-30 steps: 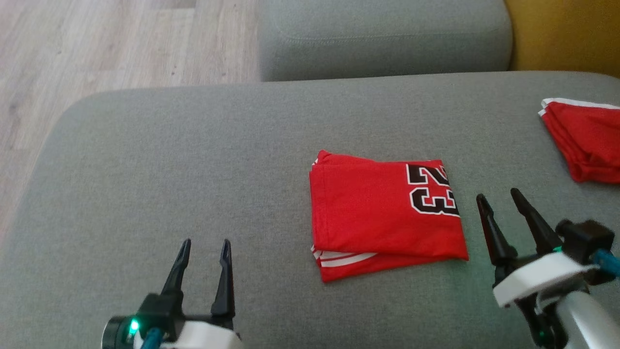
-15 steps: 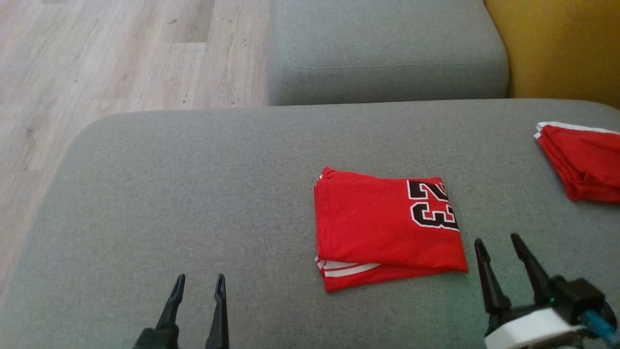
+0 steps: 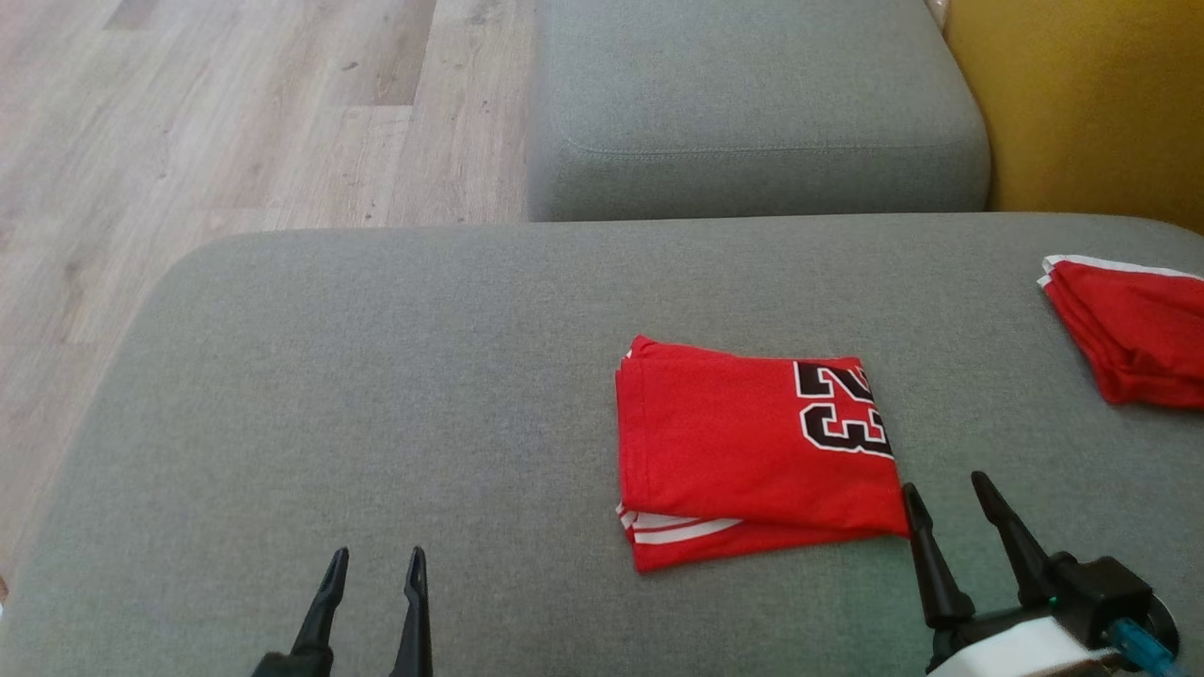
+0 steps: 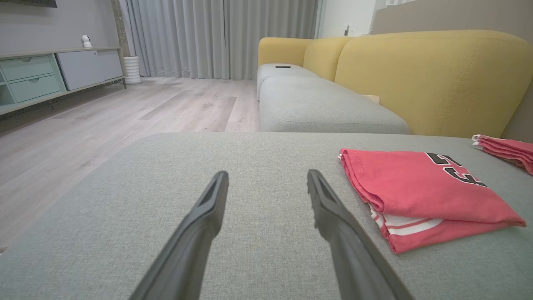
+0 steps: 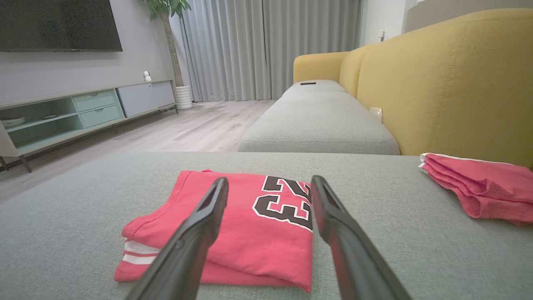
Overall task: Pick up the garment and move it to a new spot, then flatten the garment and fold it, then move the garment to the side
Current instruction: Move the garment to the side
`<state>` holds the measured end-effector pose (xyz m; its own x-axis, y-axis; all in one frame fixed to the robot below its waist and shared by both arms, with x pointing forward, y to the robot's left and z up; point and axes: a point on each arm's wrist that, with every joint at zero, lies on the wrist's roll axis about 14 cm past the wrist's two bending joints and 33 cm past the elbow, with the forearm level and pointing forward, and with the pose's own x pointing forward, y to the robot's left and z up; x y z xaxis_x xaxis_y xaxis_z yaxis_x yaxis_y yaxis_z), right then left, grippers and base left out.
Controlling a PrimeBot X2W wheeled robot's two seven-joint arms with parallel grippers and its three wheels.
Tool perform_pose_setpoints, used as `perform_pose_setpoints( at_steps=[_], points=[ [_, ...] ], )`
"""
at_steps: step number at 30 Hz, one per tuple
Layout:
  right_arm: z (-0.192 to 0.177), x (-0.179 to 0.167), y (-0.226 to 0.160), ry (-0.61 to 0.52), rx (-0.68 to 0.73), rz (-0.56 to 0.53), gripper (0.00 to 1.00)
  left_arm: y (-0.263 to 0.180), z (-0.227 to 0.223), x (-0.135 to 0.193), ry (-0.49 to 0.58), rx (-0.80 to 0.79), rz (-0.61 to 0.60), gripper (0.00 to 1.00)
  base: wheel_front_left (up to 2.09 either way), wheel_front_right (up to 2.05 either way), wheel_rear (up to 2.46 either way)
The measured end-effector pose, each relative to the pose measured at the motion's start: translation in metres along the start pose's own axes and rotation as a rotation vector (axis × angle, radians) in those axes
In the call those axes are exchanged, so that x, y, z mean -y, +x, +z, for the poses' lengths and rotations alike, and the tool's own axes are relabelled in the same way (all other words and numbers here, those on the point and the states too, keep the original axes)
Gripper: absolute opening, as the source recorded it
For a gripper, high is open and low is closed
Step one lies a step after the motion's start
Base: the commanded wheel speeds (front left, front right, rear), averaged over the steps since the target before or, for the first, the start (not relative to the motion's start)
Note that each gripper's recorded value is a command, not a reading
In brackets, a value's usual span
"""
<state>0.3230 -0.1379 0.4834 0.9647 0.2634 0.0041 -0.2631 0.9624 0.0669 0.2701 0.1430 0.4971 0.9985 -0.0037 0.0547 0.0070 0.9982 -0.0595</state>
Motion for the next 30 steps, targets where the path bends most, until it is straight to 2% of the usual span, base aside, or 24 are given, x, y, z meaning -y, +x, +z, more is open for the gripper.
perform_pose_setpoints(
  at_steps=[22, 30],
  points=[
    [-0.022, 0.000, 0.013, 0.001, -0.083, 0.034, 1.00, 0.008, -0.007, 0.001, -0.028, -0.040, 0.024, 1.00, 0.00, 0.00, 0.00],
    [-0.034, 0.023, 0.050, 0.002, -0.151, 0.019, 1.00, 0.024, -0.008, 0.011, -0.024, -0.046, -0.007, 1.00, 0.00, 0.00, 0.00]
  ],
)
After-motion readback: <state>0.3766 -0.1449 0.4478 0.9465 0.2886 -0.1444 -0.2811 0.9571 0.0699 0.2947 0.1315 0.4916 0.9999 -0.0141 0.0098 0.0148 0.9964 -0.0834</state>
